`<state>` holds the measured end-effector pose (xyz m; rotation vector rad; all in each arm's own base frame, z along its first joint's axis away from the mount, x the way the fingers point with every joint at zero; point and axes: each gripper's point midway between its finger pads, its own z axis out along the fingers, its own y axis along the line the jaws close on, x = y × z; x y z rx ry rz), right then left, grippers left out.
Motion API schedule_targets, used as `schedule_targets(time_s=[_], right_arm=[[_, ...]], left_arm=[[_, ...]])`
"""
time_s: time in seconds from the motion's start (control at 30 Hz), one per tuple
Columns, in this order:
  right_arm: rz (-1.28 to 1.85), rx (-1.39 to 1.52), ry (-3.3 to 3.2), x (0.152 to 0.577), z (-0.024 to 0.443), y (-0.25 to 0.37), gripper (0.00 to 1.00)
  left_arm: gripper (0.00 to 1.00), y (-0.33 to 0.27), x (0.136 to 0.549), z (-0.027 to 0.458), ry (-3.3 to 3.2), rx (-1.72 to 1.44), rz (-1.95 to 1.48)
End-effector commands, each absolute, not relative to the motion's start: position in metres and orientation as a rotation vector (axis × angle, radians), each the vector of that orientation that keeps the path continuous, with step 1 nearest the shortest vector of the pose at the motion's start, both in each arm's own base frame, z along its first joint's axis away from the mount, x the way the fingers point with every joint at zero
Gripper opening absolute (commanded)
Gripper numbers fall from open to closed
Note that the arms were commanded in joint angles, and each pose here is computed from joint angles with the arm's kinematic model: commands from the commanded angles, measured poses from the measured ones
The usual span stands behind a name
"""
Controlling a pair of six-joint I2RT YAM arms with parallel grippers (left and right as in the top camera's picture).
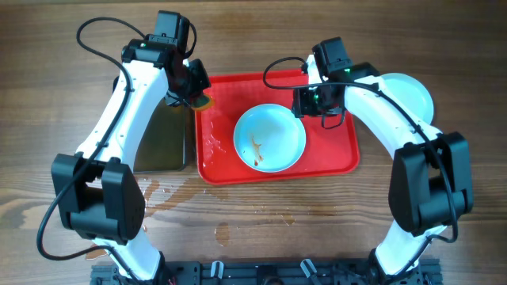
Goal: Clean dirty plates on tray and stack at the side
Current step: 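Grasp the last plate with the right gripper and pull it to tray center, then scrub the third plate with the sponge in the left gripper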
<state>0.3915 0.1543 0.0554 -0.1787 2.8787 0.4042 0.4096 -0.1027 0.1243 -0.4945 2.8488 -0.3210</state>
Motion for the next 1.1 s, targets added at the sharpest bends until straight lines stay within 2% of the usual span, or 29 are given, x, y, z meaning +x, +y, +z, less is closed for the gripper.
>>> schedule_targets(time_s=[0.0,0.1,0.2,0.37,0.43,0.53,0.57,0.67,0.8,0.83,0.93,1.07], right_arm=[[0.510,-0.131,2.911,0.383,0.048,0.167,0.56],[0.515,-0.069,2.948,0.368,0.024,0.163,0.56],[0.521,0.035,2.955,0.367,0.021,0.162,0.53],[0.534,0.226,3.017,0.349,0.001,0.181,0.29],[0.536,0.241,3.022,0.344,0.001,0.193,0.26],[0.435,0.400,3.005,0.341,-0.004,0.199,0.07],[0.435,0.417,3.003,0.340,-0.005,0.202,0.05],[0.449,0.478,3.018,0.336,-0.014,0.212,0.05],[0.513,0.385,3.029,0.337,-0.019,0.221,0.16],[0.515,0.383,3.025,0.338,-0.019,0.221,0.04],[0.645,0.251,2.986,0.347,-0.012,0.234,0.04],[0.674,0.239,2.990,0.349,-0.011,0.227,0.04]], left_arm=[[0.04,-0.100,0.412,0.125,2.843,-0.476,-0.307],[0.04,-0.101,0.412,0.125,2.842,-0.475,-0.308],[0.04,-0.101,0.413,0.124,2.841,-0.475,-0.309],[0.04,-0.101,0.417,0.123,2.833,-0.474,-0.312],[0.04,-0.101,0.416,0.123,2.834,-0.474,-0.312],[0.04,-0.101,0.416,0.123,2.834,-0.473,-0.312],[0.04,-0.101,0.416,0.123,2.835,-0.473,-0.312],[0.04,-0.102,0.416,0.123,2.836,-0.471,-0.317],[0.04,-0.107,0.415,0.123,2.840,-0.454,-0.319],[0.04,-0.108,0.414,0.123,2.841,-0.452,-0.319],[0.04,-0.114,0.406,0.113,2.877,-0.385,-0.305],[0.04,-0.131,0.385,0.067,2.944,-0.015,-0.262]])
